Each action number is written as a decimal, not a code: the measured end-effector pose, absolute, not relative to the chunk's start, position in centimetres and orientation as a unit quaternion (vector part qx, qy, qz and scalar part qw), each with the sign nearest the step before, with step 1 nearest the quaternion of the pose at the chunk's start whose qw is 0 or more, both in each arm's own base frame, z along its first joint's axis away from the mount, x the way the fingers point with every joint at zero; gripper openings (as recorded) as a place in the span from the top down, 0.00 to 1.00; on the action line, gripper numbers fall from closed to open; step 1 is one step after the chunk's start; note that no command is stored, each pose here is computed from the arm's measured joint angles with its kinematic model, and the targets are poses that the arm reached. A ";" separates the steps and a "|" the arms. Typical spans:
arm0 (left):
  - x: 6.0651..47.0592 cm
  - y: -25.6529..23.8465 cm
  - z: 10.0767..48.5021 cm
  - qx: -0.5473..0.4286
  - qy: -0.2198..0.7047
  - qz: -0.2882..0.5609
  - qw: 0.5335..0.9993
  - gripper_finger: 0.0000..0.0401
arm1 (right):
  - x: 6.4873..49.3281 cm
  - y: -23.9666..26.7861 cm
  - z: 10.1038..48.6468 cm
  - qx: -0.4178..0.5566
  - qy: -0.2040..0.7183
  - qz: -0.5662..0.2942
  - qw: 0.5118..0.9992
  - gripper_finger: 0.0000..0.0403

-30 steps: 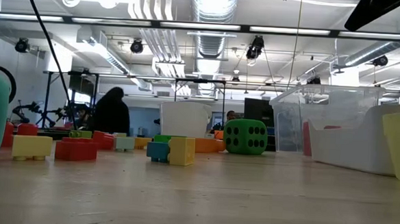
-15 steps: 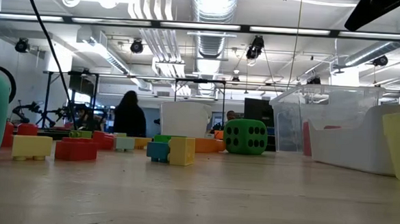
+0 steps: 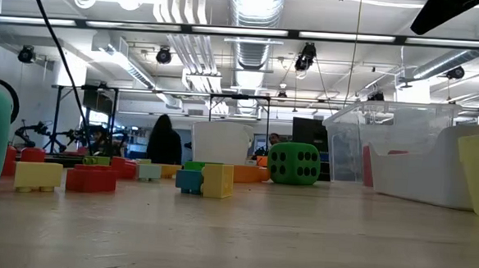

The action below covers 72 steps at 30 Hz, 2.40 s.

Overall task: Pick & Place Toys
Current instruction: Put the yellow deck of cards into the white bin

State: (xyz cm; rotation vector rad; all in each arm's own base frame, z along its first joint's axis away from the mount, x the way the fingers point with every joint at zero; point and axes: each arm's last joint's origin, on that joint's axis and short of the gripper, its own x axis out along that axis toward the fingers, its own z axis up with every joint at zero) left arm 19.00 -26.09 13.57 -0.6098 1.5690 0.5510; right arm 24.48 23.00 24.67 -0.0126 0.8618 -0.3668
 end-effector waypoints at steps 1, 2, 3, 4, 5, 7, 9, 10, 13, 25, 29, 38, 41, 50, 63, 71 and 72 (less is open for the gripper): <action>19.0 -26.1 13.6 -0.265 0.688 0.237 0.633 0.11 | 24.5 23.0 24.7 -0.006 0.415 -0.177 0.892 0.20; 19.0 -26.1 13.6 -0.263 0.690 0.235 0.632 0.11 | 24.5 23.0 24.7 -0.006 0.415 -0.177 0.892 0.20; 19.0 -26.1 13.6 -0.262 0.693 0.232 0.630 0.12 | 24.5 23.0 24.7 -0.005 0.415 -0.177 0.893 0.20; 19.0 -26.1 13.6 -0.262 0.694 0.230 0.630 0.13 | 24.5 23.0 24.7 -0.005 0.415 -0.176 0.893 0.20; 19.0 -26.2 13.6 -0.262 0.695 0.228 0.629 0.14 | 24.5 23.0 24.7 -0.005 0.415 -0.177 0.893 0.20; 19.0 -26.2 13.6 -0.260 0.698 0.222 0.630 0.18 | 24.5 23.0 24.7 -0.005 0.415 -0.176 0.893 0.20; 19.0 -26.2 13.6 -0.259 0.700 0.218 0.629 0.25 | 24.5 23.0 24.7 -0.005 0.415 -0.176 0.893 0.20; 19.0 -26.2 13.6 -0.259 0.701 0.217 0.628 0.28 | 24.5 23.0 24.7 -0.006 0.415 -0.176 0.893 0.20; 19.0 -26.3 13.6 -0.258 0.705 0.213 0.625 0.41 | 24.5 23.0 24.7 -0.005 0.415 -0.176 0.893 0.20; 18.9 -26.4 13.7 -0.264 0.715 0.207 0.613 0.84 | 24.6 23.1 24.7 -0.004 0.411 -0.173 0.895 0.20; 18.9 -26.5 14.0 -0.274 0.717 0.196 0.610 0.84 | 24.8 23.4 24.8 -0.008 0.404 -0.158 0.901 0.20; 20.0 -27.6 16.5 -0.349 0.655 0.111 0.661 0.84 | 25.8 24.4 25.4 -0.032 0.371 -0.097 0.923 0.20; 20.4 -27.8 17.9 -0.375 0.619 0.078 0.686 0.84 | 26.2 24.8 25.7 -0.050 0.356 -0.072 0.930 0.20; 21.3 -27.3 21.4 -0.383 0.488 0.063 0.781 0.84 | 28.0 25.8 27.2 0.039 0.267 -0.041 0.962 0.20; 25.4 -27.0 24.4 -0.199 0.238 -0.020 0.950 0.84 | 32.0 25.3 26.1 0.123 0.152 0.004 0.981 0.20; 26.8 -26.1 25.2 -0.146 0.182 -0.002 0.972 0.84 | 33.4 25.5 26.7 0.099 0.085 -0.006 0.991 0.20; 27.0 -26.0 25.4 -0.143 0.173 -0.005 0.974 0.84 | 33.6 25.4 26.6 0.093 0.084 -0.009 0.992 0.20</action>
